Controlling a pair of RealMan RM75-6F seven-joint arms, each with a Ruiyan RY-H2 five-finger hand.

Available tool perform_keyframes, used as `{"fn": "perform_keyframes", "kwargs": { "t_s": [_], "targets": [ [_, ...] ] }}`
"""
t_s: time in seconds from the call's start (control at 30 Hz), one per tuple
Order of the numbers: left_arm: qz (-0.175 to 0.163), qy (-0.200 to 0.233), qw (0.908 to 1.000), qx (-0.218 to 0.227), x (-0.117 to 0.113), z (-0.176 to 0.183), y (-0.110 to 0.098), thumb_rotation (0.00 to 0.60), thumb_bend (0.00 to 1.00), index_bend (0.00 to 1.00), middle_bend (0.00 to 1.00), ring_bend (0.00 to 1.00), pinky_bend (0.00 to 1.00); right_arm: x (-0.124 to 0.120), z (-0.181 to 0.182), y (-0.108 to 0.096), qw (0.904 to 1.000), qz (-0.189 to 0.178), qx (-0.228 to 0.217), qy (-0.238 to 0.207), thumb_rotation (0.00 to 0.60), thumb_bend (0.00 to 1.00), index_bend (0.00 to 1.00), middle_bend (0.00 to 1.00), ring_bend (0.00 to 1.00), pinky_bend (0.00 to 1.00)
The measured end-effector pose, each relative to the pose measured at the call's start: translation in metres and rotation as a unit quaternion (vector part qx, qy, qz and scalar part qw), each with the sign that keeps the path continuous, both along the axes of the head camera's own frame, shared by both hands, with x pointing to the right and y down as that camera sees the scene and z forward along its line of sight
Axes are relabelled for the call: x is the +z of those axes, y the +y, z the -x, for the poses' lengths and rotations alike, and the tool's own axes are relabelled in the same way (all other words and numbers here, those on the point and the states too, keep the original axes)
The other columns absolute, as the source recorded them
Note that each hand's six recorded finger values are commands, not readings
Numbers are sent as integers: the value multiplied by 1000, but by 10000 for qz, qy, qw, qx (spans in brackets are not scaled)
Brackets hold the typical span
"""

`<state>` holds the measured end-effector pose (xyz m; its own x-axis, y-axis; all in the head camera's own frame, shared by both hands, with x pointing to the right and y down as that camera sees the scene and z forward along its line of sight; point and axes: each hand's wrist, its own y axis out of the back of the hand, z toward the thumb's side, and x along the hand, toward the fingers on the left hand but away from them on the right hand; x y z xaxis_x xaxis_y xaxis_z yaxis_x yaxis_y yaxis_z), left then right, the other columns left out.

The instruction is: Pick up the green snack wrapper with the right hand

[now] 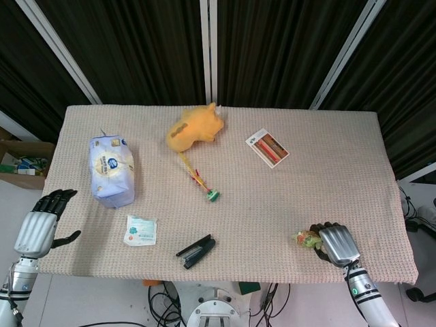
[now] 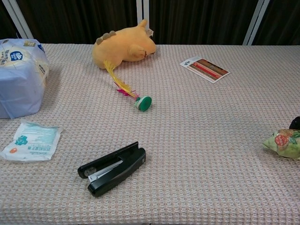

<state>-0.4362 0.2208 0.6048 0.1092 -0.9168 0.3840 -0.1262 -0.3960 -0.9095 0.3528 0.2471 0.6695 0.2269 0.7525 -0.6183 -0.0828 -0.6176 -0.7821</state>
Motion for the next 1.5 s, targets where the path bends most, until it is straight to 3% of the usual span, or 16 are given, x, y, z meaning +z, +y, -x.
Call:
{"fn": "perform_keyframes", "kwargs": {
  "t_s": [0.17,0.27,0.43,0.73,0.77,0.8,0.83,0.9,0.97,1.13,1.37,1.5],
  "targets": [
    [-12,11,10000,18,-1,-1,-1,600,95,144,161,110,200,-11,2,-13,9993,-312,64,-198,600,519,791,631,525,670],
    [-26,21,10000,33,-2,-2,-2,600,96,144,161,110,200,-22,11,-33,9970,-673,25,-385,600,517,793,635,531,673],
    [-41,42,10000,51,-3,-2,-3,600,95,144,162,110,201,-30,44,-83,9898,-1247,-188,-668,600,500,793,638,532,675],
    [-113,65,9999,7,-7,2,-8,600,95,144,161,110,201,14,140,-159,9854,-1395,-407,-883,600,495,686,585,489,538],
    [-112,59,9999,5,-8,3,-9,600,95,144,161,110,200,19,148,-165,9855,-1398,-415,-866,600,460,630,547,451,483],
    [-113,54,9999,0,-8,4,-9,600,95,144,161,110,201,27,158,-171,9860,-1383,-415,-839,600,387,498,456,368,383],
    [-111,50,9999,-9,-8,5,-9,600,95,144,161,110,201,33,165,-175,9866,-1350,-408,-815,600,290,304,319,242,257],
    [-97,37,9999,-42,-8,7,-10,600,95,144,162,110,201,49,177,-180,9893,-1173,-401,-767,600,92,23,66,34,47],
    [-87,21,9999,-69,-8,9,-10,600,95,144,161,110,201,60,185,-181,9916,-943,-396,-794,600,7,0,0,0,0],
    [-94,3,9999,-113,-8,13,-12,600,96,144,161,110,201,66,206,-186,9906,-662,-342,-1144,600,0,0,0,0,0],
    [-158,20,9999,-46,-12,9,-14,600,96,144,162,110,200,38,188,-187,9833,-1028,-202,-1486,600,0,0,0,0,0],
    [-201,6,9998,-9,-16,6,-14,600,95,144,162,110,201,4,146,-173,9777,-1298,-180,-1641,600,0,0,0,0,0]
  ]
}}
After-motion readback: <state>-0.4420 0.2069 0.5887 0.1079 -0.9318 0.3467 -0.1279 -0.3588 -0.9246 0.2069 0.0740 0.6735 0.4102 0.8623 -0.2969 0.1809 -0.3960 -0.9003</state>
